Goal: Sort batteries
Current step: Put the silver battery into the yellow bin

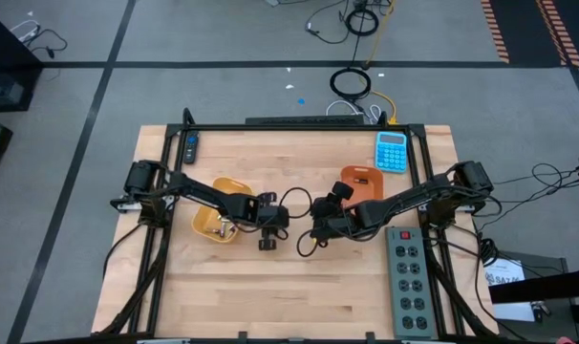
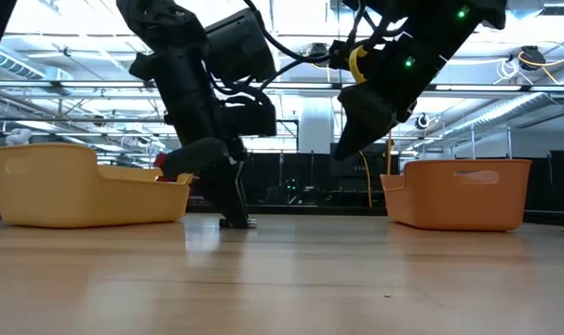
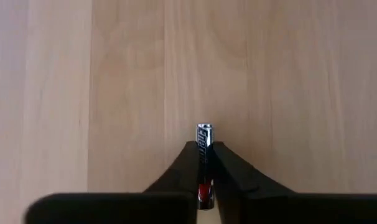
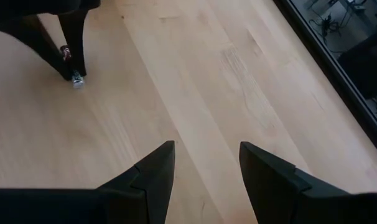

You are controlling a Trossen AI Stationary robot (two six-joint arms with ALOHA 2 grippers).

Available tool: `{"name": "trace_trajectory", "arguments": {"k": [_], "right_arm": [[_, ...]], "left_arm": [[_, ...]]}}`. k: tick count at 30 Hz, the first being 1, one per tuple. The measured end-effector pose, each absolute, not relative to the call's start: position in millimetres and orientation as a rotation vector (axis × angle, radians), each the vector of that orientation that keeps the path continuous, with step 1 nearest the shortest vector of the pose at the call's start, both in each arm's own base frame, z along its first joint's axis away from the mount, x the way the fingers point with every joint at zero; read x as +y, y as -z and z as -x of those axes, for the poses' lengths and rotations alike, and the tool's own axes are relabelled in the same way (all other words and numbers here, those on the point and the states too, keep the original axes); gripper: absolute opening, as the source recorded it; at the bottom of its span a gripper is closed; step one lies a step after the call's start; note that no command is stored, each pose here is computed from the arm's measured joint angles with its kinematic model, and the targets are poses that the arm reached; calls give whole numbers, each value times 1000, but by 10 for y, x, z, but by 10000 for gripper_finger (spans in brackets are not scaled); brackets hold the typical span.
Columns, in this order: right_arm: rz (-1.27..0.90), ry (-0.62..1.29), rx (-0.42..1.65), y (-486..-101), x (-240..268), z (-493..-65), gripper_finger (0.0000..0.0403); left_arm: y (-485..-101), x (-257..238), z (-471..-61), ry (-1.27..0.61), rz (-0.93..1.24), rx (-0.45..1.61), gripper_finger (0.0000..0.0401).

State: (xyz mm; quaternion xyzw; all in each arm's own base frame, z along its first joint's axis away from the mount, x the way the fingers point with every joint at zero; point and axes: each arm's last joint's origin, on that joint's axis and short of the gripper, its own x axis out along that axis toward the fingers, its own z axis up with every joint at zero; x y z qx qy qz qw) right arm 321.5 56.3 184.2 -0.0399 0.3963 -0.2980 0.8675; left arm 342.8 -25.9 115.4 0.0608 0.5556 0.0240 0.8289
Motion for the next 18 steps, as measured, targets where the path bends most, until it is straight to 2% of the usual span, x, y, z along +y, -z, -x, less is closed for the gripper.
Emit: {"name": "trace_trajectory", "arguments": {"k": [2, 5, 10, 14, 18], "right_arm": [[83, 624, 829, -1843, 563, -3215, 171], [91, 617, 831, -1843, 577, -3213, 171], [118, 584, 831, -1844, 665, -3198, 167], [124, 576, 825, -1818, 706, -3178, 147], [113, 608, 830, -1752, 712, -3117, 120]], "left_arm": [[-1154, -255, -3428, -29, -130, 1181, 20], [-1191, -286, -3414, -14, -137, 1174, 20], [-1477, -325, -3305, 19, -119, 1133, 18], [-1865, -307, -3192, -11, -85, 995, 14], [-1970, -256, -2876, -120, -38, 1011, 1]]}}
